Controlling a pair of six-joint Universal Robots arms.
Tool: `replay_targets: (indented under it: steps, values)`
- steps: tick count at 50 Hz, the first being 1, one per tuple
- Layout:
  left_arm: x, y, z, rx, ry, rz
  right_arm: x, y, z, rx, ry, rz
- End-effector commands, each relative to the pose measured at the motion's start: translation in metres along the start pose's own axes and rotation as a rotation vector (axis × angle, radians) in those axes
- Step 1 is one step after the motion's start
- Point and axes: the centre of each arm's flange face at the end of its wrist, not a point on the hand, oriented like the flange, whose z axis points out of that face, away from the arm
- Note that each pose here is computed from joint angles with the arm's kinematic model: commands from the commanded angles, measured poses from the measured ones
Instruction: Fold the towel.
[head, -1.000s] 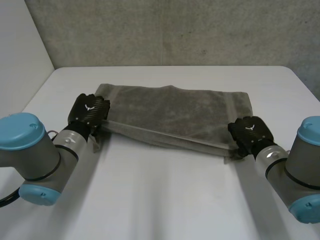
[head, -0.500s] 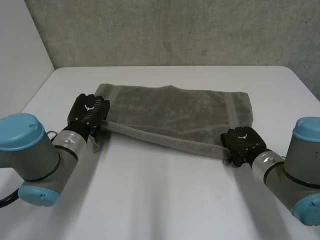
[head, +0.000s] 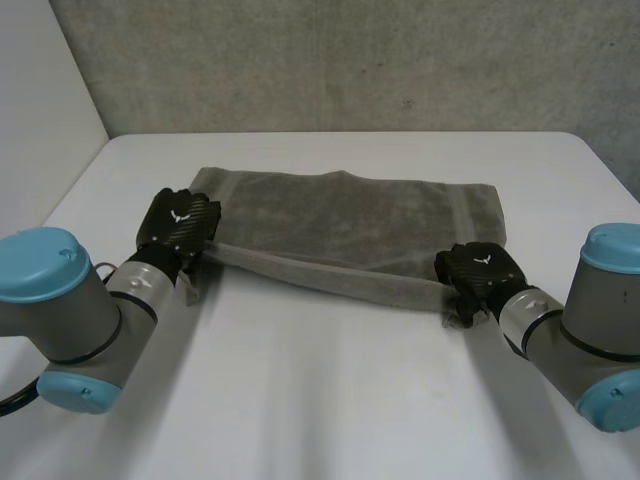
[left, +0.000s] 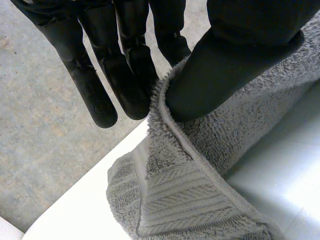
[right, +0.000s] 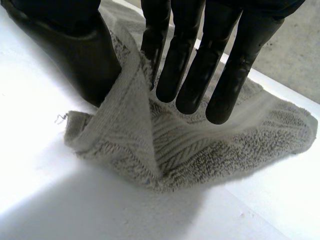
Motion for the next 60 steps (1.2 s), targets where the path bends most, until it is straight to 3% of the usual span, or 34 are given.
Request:
replay_targets:
  steps: [1, 17, 25, 42, 60]
  values:
    - [-0.001, 0.000, 0.000, -0.001, -0.002, 0.000, 0.002, 0.004, 0.003, -0.016, 0.009, 0.002]
    - [0.000, 0.001, 0.000, -0.003, 0.001, -0.001, 0.017, -0.007, -0.008, 0.005, 0.047, -0.014]
    - [-0.005, 0.007, 0.002, -0.015, -0.012, 0.002, 0.035, -0.043, -0.033, 0.116, 0.113, -0.091]
    - [-0.022, 0.024, 0.006, -0.074, -0.053, 0.001, 0.040, -0.041, -0.032, 0.093, 0.133, -0.164]
    - [-0.019, 0.032, 0.006, -0.103, -0.040, -0.002, 0.039, -0.037, -0.033, 0.082, 0.128, -0.164]
